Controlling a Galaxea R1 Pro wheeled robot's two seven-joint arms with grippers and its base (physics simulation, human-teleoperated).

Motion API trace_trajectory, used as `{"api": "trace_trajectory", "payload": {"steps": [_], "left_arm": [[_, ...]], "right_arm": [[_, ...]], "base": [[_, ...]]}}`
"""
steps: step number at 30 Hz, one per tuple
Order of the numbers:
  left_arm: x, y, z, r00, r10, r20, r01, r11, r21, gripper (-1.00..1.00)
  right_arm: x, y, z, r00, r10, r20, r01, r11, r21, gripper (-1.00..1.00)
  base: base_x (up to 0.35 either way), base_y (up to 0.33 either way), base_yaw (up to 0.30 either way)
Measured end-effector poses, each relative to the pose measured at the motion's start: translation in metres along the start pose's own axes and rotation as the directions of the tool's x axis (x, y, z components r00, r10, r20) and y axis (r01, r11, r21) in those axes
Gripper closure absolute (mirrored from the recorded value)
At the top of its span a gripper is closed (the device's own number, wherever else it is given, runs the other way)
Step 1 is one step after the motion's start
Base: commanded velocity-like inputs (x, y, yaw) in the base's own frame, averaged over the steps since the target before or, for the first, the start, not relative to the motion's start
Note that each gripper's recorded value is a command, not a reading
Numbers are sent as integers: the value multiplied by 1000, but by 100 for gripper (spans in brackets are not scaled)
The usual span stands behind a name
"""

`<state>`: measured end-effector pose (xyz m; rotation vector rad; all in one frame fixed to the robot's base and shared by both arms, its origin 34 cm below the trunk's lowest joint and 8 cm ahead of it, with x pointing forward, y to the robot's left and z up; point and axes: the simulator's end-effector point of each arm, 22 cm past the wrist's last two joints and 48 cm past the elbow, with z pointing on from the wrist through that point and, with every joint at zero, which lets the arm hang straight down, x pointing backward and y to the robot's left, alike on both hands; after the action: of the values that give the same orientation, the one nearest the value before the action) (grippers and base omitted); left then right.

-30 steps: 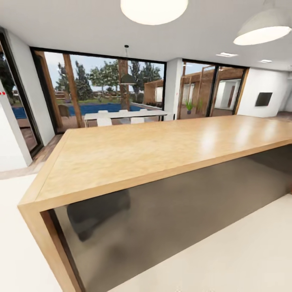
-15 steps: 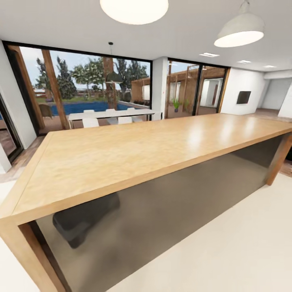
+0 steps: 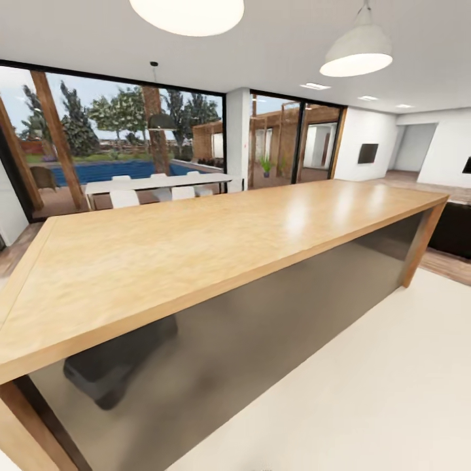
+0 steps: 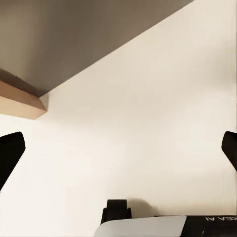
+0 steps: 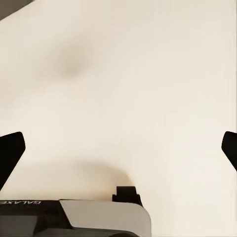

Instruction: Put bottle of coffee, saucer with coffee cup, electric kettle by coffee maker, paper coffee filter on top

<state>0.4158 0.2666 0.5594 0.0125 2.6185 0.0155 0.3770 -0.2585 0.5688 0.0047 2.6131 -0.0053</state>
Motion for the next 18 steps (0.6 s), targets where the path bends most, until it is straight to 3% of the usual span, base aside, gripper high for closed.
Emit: {"api": "trace_trajectory", "payload": {"steps": [18], "left_arm": [[-8, 11, -23, 1000, -5, 19, 6, 1000, -20, -100]], "right_arm": [[-2, -1, -22, 1000, 3, -9, -3, 1000, 4, -100]], "base": [[0, 0, -262]]}}
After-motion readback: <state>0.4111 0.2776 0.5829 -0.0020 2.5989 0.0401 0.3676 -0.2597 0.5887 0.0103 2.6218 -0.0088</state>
